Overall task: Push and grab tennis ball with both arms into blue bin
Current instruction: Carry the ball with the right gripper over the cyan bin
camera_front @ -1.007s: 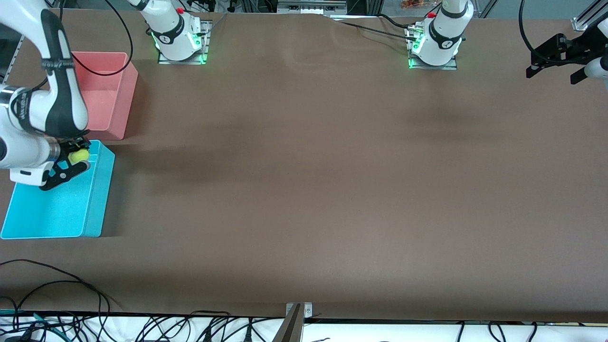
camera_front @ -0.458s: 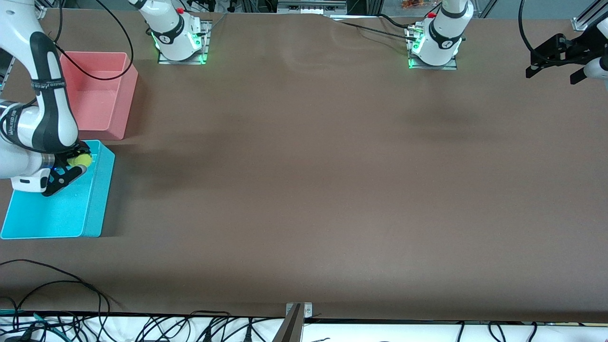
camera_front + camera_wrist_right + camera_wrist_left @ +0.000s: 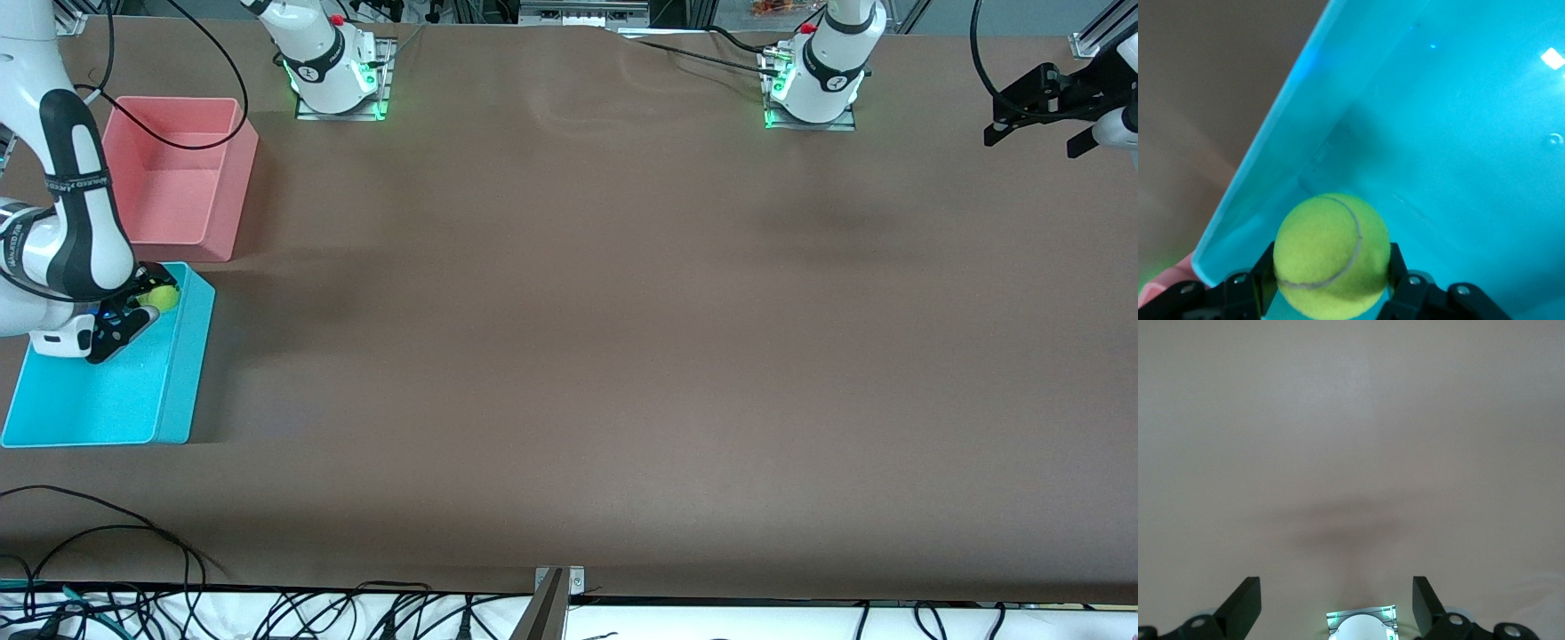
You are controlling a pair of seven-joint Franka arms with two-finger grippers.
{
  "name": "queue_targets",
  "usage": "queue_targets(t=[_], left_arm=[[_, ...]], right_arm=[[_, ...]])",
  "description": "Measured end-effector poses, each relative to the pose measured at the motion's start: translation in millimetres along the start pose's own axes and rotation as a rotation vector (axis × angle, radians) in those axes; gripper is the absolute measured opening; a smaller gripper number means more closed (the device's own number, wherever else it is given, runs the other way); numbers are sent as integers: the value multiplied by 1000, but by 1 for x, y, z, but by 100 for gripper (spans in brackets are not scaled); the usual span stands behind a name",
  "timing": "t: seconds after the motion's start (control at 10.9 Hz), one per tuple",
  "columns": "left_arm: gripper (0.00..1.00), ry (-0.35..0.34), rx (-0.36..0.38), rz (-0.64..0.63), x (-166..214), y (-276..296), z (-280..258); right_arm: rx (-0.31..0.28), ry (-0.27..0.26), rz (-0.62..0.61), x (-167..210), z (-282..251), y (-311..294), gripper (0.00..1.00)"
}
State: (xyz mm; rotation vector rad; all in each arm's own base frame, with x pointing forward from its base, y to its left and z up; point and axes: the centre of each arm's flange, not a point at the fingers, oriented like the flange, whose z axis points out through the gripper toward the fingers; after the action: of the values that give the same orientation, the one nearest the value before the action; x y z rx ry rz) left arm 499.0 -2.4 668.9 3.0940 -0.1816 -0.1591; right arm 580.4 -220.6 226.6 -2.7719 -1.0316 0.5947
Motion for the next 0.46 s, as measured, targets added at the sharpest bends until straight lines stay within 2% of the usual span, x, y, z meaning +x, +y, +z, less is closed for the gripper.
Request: queue_targets(t=[0.18, 0.37, 0.46], left_arm=[[100, 0, 0, 0, 0, 0, 0], [100, 0, 0, 0, 0, 0, 0], [100, 0, 0, 0, 0, 0, 0]], right_arm=[[19, 47, -25, -2, 15, 12, 66], [25, 58, -23, -4, 27, 20, 66], [32, 73, -15, -2, 29, 21, 70]])
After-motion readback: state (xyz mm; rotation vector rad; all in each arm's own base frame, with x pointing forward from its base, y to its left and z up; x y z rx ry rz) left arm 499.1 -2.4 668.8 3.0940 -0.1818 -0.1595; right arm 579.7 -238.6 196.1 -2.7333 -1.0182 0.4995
